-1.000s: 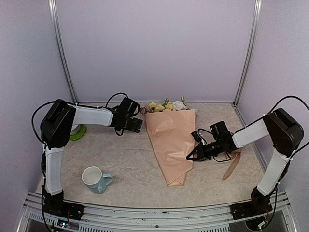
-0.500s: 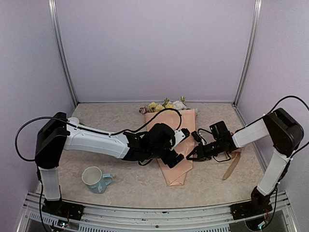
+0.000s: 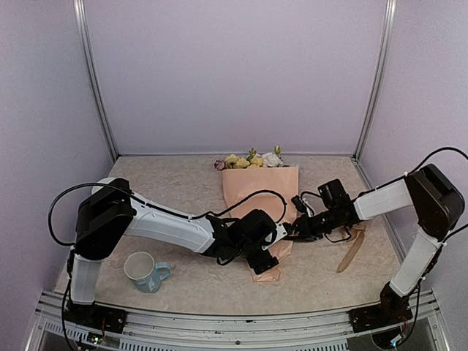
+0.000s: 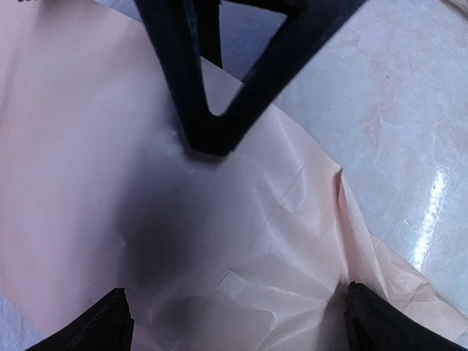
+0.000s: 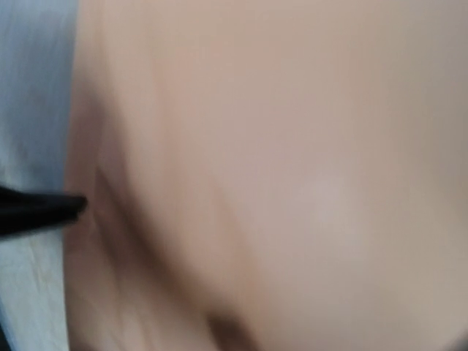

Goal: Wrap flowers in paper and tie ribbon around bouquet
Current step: Pick up the ribbon from the center of the board.

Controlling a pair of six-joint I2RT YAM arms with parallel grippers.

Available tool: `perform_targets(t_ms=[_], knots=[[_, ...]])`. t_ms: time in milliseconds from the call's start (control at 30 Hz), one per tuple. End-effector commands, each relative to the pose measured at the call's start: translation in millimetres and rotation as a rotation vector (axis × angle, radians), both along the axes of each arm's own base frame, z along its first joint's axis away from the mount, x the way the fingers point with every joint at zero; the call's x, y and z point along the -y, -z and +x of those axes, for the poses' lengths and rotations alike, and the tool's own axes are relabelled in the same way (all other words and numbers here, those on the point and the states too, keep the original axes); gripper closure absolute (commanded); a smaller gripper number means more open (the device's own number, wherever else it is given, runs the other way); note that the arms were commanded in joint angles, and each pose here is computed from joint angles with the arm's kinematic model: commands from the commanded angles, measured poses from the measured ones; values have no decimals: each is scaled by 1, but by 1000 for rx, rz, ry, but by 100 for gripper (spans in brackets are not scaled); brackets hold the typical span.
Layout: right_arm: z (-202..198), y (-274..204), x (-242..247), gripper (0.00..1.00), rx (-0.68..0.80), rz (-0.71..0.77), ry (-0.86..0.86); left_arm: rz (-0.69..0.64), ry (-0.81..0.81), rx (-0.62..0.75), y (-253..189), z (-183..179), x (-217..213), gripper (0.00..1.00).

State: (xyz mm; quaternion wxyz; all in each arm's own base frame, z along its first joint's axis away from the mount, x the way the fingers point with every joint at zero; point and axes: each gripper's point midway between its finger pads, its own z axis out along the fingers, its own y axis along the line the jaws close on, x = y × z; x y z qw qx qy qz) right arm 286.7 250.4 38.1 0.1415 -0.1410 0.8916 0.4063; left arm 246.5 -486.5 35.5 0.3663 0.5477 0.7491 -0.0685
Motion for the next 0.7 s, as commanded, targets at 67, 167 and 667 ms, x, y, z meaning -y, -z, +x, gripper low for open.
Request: perform_targets(t_ms=[67,167,667], knots=[[45,-66,57,61,195,-245,204,135,50,-112,53,-27,-26,1],[49,-73,122,55,191,-506,384,123,51,-123,55,-28,-26,1],[12,-43,279,36,51,-711,890,80,62,-131,48,-28,-20,1]])
